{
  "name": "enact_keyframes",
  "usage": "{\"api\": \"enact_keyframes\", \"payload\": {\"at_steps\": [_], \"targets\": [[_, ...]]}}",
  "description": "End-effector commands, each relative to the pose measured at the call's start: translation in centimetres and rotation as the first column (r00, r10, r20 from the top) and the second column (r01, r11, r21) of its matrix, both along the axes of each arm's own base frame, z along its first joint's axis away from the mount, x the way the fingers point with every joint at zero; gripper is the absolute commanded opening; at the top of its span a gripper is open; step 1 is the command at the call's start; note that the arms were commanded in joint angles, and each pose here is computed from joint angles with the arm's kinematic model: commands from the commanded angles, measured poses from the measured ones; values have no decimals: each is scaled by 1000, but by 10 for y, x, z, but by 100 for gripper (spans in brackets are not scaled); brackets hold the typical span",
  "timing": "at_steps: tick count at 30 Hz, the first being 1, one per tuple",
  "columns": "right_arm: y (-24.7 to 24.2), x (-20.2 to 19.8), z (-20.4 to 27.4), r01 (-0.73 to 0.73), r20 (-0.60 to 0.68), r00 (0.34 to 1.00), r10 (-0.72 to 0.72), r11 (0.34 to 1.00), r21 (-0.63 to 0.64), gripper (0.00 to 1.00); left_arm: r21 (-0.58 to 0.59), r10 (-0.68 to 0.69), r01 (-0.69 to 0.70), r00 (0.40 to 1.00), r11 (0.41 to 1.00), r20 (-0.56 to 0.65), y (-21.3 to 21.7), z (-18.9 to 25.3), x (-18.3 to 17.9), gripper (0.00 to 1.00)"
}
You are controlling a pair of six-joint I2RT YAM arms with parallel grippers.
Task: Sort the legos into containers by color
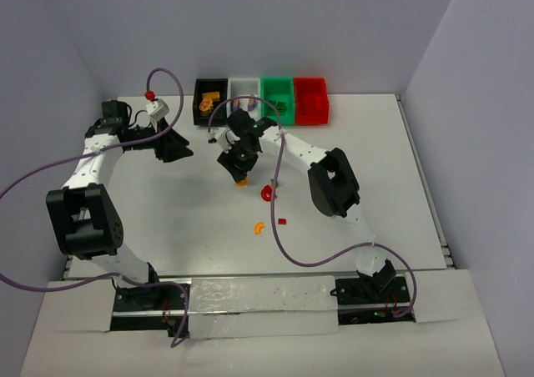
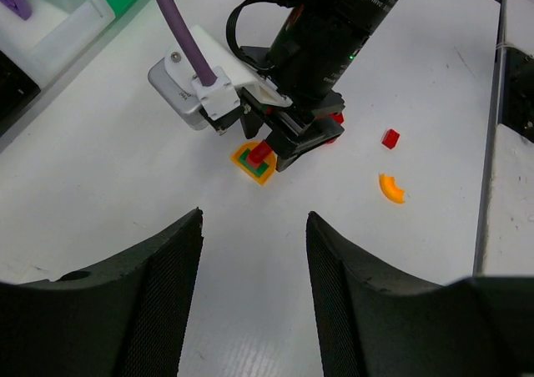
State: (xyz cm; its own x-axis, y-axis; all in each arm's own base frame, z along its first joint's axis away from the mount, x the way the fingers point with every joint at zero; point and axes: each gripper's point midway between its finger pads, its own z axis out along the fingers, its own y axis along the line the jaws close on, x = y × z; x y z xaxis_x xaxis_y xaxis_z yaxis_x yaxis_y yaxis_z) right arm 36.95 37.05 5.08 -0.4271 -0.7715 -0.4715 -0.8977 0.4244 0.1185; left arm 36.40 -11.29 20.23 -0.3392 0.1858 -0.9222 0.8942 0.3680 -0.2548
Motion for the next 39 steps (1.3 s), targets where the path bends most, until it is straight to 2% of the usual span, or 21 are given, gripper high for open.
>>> {"api": "enact_keyframes", "payload": {"at_steps": [1, 11, 16, 17, 20, 23, 24, 26, 27, 28, 30, 31, 34, 37, 38, 39], "targets": [[6, 9, 11, -28, 53, 998, 28, 1000, 7, 56, -38, -34, 36, 998, 999, 47, -5, 16, -6, 59], [11, 15, -1, -35, 53, 998, 34, 999, 6, 50, -31, -33, 34, 998, 999, 45, -4, 15, -2, 60], [13, 17, -2, -36, 59, 998, 36, 999, 7, 35, -27, -28, 29, 999, 999, 43, -3, 14, -1, 60], [12, 17, 0, -34, 60, 998, 33, 999, 9, 28, -27, -25, 26, 999, 999, 41, -3, 14, -1, 60], [10, 16, 8, -17, 63, 998, 16, 1000, 13, 0, -33, -16, 17, 999, 999, 30, -4, 13, -1, 59], [6, 14, 20, 36, 51, 998, -38, 999, 39, 0, -40, 30, -28, 999, 999, 27, -2, 19, 5, 59], [3, 18, 37, 64, 59, 996, -68, 995, 74, 0, -41, 58, -58, 998, 997, 6, -2, 15, 5, 59], [-7, 20, 64, 140, 33, 989, -146, 980, 140, 0, -37, 192, -192, 981, 981, -6, 5, 15, 17, 60], [-8, 18, 83, 177, -9, 984, -179, 962, 210, 0, -39, 276, -276, 961, 960, -21, 9, 15, 22, 62], [-8, 17, 81, 210, -37, 978, -207, 952, 223, 0, -54, 298, -300, 953, 952, -51, 9, 20, 20, 62], [-11, 18, 122, 272, -80, 962, -260, 897, 350, 0, -41, 393, -398, 914, 916, -98, 8, 14, 22, 62], [-14, 15, 131, 314, -115, 949, -293, 873, 373, 0, -46, 408, -418, 901, 907, -147, 2, 8, 16, 62], [-20, 18, 149, 419, -193, 908, -372, 801, 428, 0, -73, 443, -457, 884, 887, -149, -11, 12, 8, 63], [-29, 30, 157, 555, -279, 832, -480, 705, 442, 0, -100, 470, -507, 844, 856, -258, -17, 7, 5, 65], [-29, 31, 157, 578, -297, 816, -496, 687, 440, 0, -106, 468, -505, 846, 856, -255, -18, 8, 6, 66], [-34, 37, 161, 632, -305, 774, -555, 645, 430, 0, -116, 440, -494, 841, 862, -313, -36, 7, 0, 67]]}}
